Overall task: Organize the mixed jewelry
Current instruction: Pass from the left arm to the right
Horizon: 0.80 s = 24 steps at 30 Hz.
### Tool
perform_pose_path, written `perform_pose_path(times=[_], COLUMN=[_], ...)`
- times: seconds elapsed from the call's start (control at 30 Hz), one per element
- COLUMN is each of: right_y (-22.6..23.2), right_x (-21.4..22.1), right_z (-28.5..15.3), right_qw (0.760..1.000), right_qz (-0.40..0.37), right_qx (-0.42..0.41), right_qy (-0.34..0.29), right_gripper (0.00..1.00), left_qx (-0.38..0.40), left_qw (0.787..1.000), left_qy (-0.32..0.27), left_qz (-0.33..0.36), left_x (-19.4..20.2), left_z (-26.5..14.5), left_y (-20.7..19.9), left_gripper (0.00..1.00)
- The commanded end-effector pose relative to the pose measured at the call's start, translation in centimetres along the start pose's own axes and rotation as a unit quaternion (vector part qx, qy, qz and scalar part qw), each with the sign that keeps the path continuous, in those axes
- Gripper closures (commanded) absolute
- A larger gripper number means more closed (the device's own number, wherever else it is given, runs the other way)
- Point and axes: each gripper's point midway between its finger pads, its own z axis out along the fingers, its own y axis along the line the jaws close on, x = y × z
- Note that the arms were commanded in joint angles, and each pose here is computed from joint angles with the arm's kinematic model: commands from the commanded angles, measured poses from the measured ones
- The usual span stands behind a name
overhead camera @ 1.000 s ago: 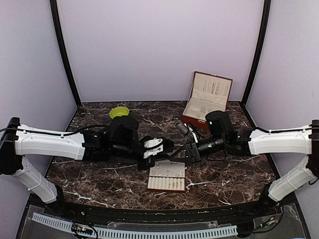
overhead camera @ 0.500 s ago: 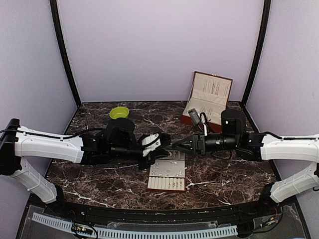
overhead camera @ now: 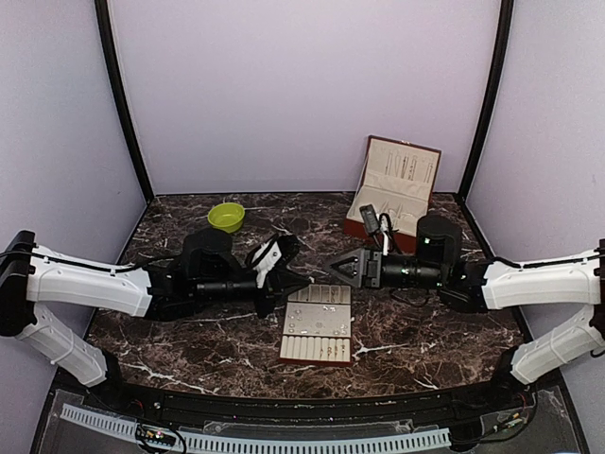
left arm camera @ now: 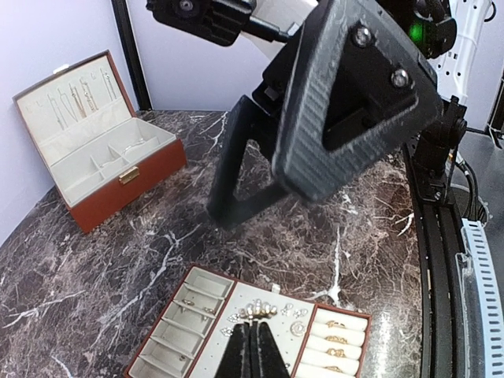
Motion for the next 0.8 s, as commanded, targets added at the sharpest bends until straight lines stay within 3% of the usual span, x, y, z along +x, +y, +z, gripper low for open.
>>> perform_pose_path(times=[0.0, 0.3, 0.77], right_y=[2.4, 3.4, 4.0], right_x=[-0.7, 0.0, -0.5], right_z=[1.2, 2.8, 3.5], right_qw=[0.999, 0.997, 0.996], right_qz=[-0.004, 0.002, 0.002], right_qx=[-0.049, -0.078, -0.094], right_qy=[-0.002, 0.013, 0.009], right_gripper=[0.39, 0.60, 0.76], left_qx=[-0.012, -0.005, 0.003], left_qw=[0.998, 0.997, 0.997], left_qy=[-0.057, -0.071, -0.077], left_qz=[-0.011, -0.013, -0.009], left_x=[-2.8, -3.3, -3.5], left_z=[-1.3, -1.8, -2.0], left_y=[0.3, 0.0, -0.3], left_gripper=[1.00, 1.00, 1.00])
